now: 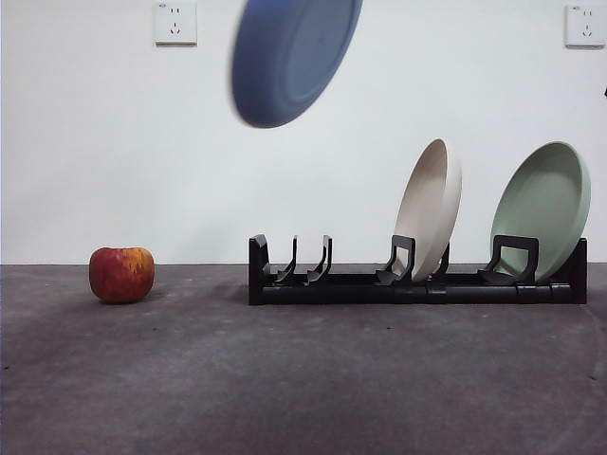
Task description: Take the blue plate from the plate rack,put the plate on the table,take the apple from the table,put the apple in the plate
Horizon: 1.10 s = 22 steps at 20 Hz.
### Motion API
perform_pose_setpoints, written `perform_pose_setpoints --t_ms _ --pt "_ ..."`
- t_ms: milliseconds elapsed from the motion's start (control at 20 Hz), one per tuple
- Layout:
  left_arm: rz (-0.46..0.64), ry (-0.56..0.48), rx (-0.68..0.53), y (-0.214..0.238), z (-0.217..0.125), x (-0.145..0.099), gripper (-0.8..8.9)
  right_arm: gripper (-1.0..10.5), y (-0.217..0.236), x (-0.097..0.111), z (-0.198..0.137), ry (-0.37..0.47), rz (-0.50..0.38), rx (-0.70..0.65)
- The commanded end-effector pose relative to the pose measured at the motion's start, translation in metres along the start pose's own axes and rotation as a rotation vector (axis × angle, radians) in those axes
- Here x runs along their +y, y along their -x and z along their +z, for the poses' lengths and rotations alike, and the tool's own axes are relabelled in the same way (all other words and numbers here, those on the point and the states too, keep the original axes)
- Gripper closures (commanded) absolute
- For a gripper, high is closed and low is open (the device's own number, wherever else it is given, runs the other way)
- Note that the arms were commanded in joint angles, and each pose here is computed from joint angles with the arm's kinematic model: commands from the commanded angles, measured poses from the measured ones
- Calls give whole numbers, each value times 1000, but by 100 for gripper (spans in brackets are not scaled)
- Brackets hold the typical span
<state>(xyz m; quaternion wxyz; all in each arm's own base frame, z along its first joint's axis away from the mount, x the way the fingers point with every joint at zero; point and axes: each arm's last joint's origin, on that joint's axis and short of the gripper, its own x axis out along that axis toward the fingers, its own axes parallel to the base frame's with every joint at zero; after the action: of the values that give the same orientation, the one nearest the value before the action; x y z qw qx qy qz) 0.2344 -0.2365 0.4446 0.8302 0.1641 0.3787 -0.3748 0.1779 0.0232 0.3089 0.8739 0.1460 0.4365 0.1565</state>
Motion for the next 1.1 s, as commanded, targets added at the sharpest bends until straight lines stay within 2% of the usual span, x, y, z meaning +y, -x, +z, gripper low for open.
perform_pose_setpoints --t_ms 50,150,250,400,500,750,950,1100 --pt "14 -64 55 -8 -7 -15 822 949 0 0 1 12 1 -1" --pt "29 -91 99 -21 -20 -29 822 948 0 0 1 12 1 -1" --pt "115 -110 124 -42 -39 -44 822 948 0 0 1 12 2 0" --pt "188 -104 197 -81 -78 -57 822 948 0 0 1 16 5 0" --pt "228 -141 260 -110 -106 -65 822 948 0 0 1 17 5 0" --pt "206 -233 353 -157 -166 -82 822 948 0 1 2 24 10 -8" --pt "166 -292 359 -163 -173 -95 822 948 0 1 3 29 13 -21" --pt "101 -290 376 -162 -175 -99 822 948 0 1 4 32 15 -31"
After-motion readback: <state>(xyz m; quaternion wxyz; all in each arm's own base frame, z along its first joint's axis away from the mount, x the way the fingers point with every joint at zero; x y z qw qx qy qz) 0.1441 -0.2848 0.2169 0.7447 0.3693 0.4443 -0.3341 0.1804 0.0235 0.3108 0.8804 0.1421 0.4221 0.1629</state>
